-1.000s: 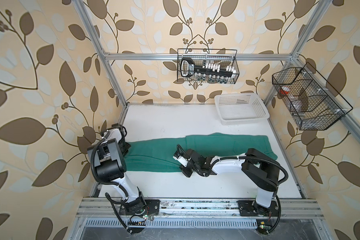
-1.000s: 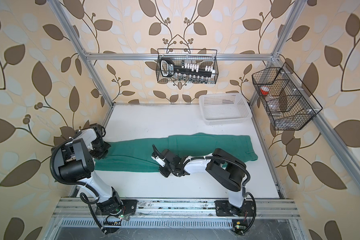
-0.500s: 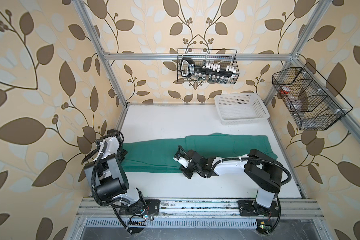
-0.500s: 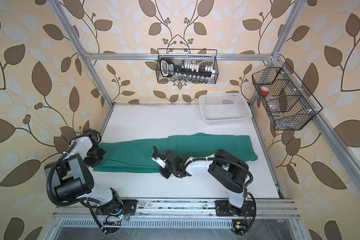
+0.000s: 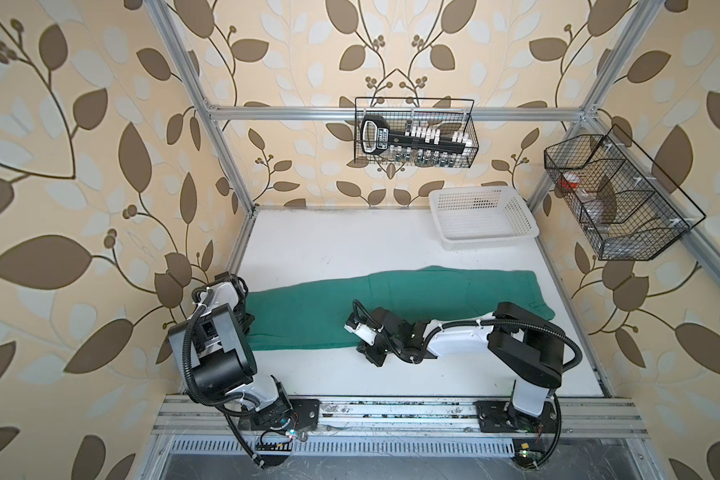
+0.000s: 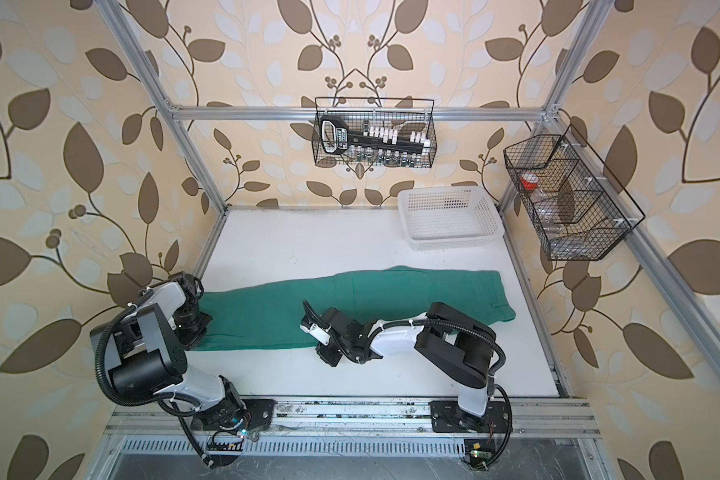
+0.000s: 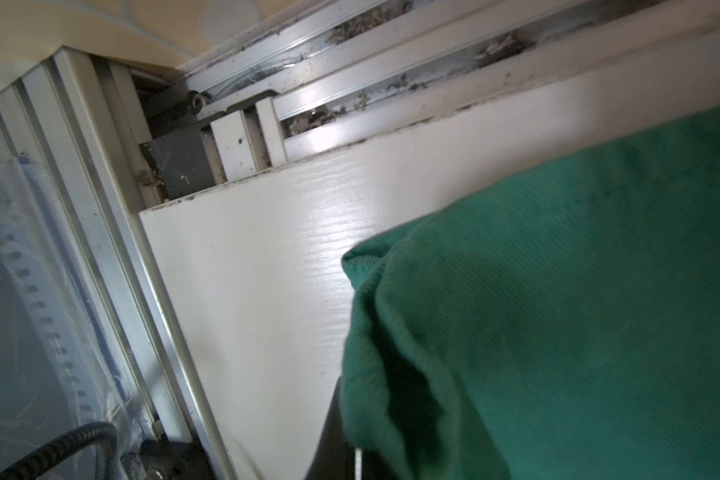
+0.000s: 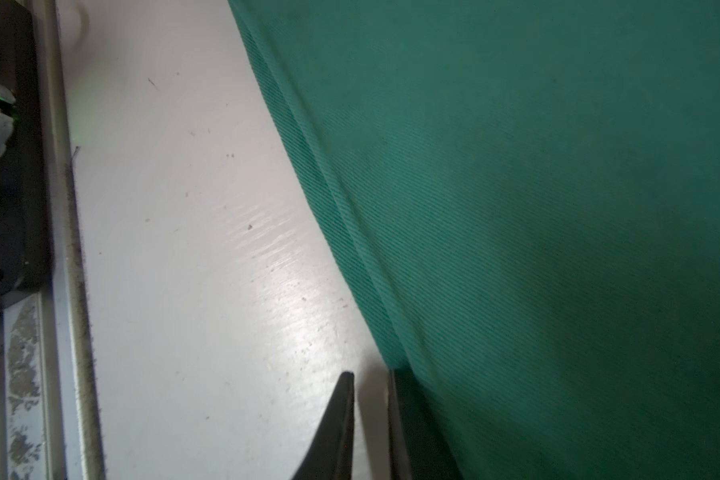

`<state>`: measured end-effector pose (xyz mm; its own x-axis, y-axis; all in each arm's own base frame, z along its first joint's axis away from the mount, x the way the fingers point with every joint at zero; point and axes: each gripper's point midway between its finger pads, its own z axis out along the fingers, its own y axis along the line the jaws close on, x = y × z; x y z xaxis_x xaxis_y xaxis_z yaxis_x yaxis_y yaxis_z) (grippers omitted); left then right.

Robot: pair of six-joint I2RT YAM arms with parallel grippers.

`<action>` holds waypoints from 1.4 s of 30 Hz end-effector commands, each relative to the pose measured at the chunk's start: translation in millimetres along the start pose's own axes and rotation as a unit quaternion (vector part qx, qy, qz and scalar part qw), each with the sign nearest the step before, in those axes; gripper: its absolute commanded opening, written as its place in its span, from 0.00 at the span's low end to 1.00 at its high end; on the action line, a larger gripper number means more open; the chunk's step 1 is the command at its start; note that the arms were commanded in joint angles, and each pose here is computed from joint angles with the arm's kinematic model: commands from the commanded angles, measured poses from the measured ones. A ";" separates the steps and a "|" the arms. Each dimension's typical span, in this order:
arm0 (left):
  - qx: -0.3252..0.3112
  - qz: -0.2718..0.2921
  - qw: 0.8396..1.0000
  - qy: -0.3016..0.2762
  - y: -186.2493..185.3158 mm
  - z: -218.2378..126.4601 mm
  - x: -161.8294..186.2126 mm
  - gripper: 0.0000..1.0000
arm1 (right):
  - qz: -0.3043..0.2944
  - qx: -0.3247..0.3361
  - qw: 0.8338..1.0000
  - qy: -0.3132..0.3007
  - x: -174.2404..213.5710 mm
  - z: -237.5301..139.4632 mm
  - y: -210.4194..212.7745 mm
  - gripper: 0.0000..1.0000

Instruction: Fold and stack the trousers

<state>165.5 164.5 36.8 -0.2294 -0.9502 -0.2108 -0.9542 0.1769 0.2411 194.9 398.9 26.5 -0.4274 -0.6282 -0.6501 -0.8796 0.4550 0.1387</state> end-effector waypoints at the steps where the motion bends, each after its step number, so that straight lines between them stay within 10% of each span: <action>1: -0.026 -0.032 0.999 -0.013 17.7 -1.9 -5.9 0.00 | 0.015 -0.023 0.999 -0.033 -18.9 -26.7 1.4 0.22; 16: 0.012 -0.042 0.999 -0.030 25.6 -28.8 -8.2 0.21 | 0.241 0.068 0.967 -0.043 18.8 -76.8 -108.7 0.51; 22: 0.093 -0.018 0.995 -0.007 2.6 -43.3 -1.2 0.56 | 0.278 0.069 0.958 0.004 57.2 -64.9 -106.4 0.52; 30: 0.146 0.070 0.987 -0.009 -29.6 -48.7 -12.1 0.76 | 0.335 0.094 0.937 -0.019 71.6 -99.8 -131.8 0.60; 35: 0.234 0.094 0.968 -0.016 -65.4 -63.4 -13.9 0.82 | 0.401 0.154 0.902 -0.049 87.8 -142.4 -182.2 0.69; 42: 0.243 0.117 0.963 -0.019 -79.5 -64.7 -16.4 0.84 | 0.532 0.245 0.810 -0.040 151.0 -180.0 -250.3 0.73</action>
<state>241.7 146.6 70.7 -0.4123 -0.8881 -0.2033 -0.8834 0.4443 -0.1489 321.5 100.4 45.1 -0.8423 0.2425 -0.4813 0.0457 0.9220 0.3844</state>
